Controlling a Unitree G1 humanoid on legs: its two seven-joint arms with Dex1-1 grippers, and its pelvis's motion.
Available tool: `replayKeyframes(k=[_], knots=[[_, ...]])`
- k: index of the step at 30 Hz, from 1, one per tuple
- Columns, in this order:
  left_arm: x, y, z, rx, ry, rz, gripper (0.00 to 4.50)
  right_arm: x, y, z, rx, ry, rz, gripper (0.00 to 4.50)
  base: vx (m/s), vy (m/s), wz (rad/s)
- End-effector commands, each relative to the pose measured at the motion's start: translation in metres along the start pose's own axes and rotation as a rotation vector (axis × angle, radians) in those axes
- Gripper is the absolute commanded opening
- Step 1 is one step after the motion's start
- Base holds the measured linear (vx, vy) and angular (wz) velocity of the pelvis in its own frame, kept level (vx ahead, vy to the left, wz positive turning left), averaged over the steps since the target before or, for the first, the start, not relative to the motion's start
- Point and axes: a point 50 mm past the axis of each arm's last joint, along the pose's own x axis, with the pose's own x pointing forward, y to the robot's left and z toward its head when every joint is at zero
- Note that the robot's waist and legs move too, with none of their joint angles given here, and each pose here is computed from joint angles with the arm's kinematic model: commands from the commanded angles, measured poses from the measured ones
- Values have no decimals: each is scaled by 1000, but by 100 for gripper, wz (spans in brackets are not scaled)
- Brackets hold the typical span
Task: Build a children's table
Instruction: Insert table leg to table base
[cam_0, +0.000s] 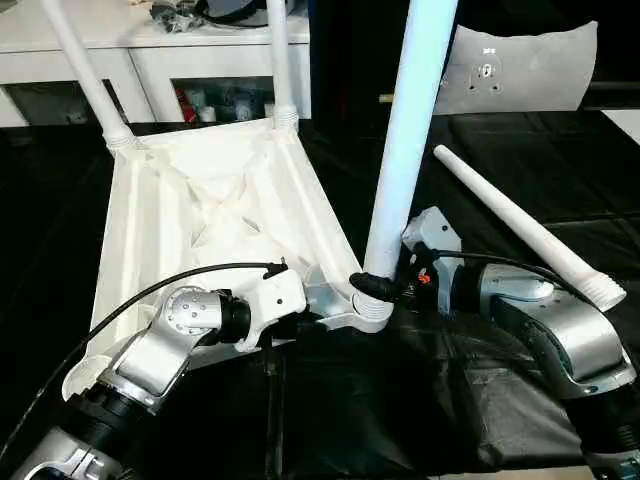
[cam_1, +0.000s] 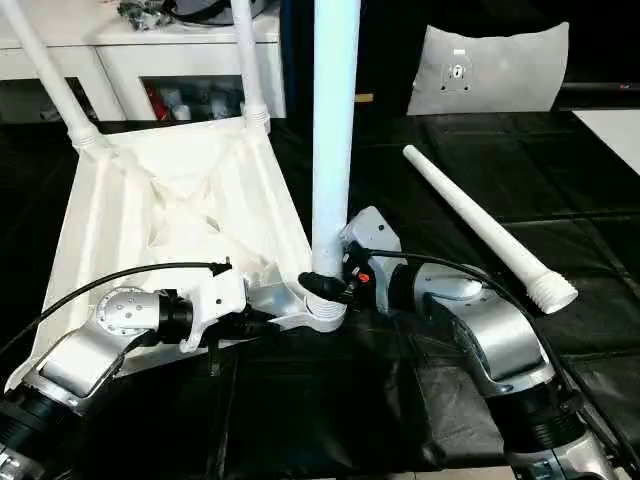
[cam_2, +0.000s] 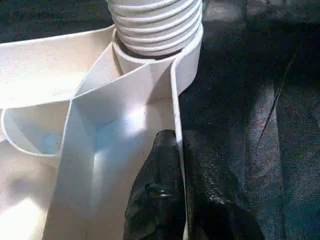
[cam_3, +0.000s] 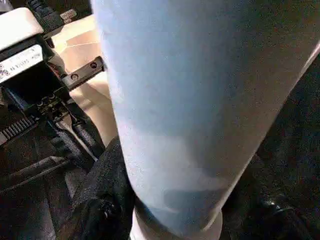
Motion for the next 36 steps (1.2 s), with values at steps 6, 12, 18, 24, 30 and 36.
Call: replayKeyframes(k=[6, 12, 18, 24, 30, 36], knots=[[2, -6, 7, 33, -64, -82, 0, 5, 1, -33, 152, 84, 19, 190, 0, 0, 0], [1, -7, 8, 39, -74, -97, 0, 3, 0, -54, 267, 65, 5, 190, 0, 0, 0], [-1, -5, 7, 42, -68, -93, 0, 1, 3, -65, 315, 36, -7, 190, 0, 0, 0], [-2, -2, 5, 35, -62, -62, 0, -2, 9, -72, 330, -33, -25, 190, 0, 0, 0], [-4, -1, 4, 33, -59, -59, 0, -6, 13, -85, 203, 0, -77, 190, 0, 0, 0], [-4, -1, 4, 35, -54, -61, 0, -6, 18, -92, 85, 91, -28, 190, 0, 0, 0]])
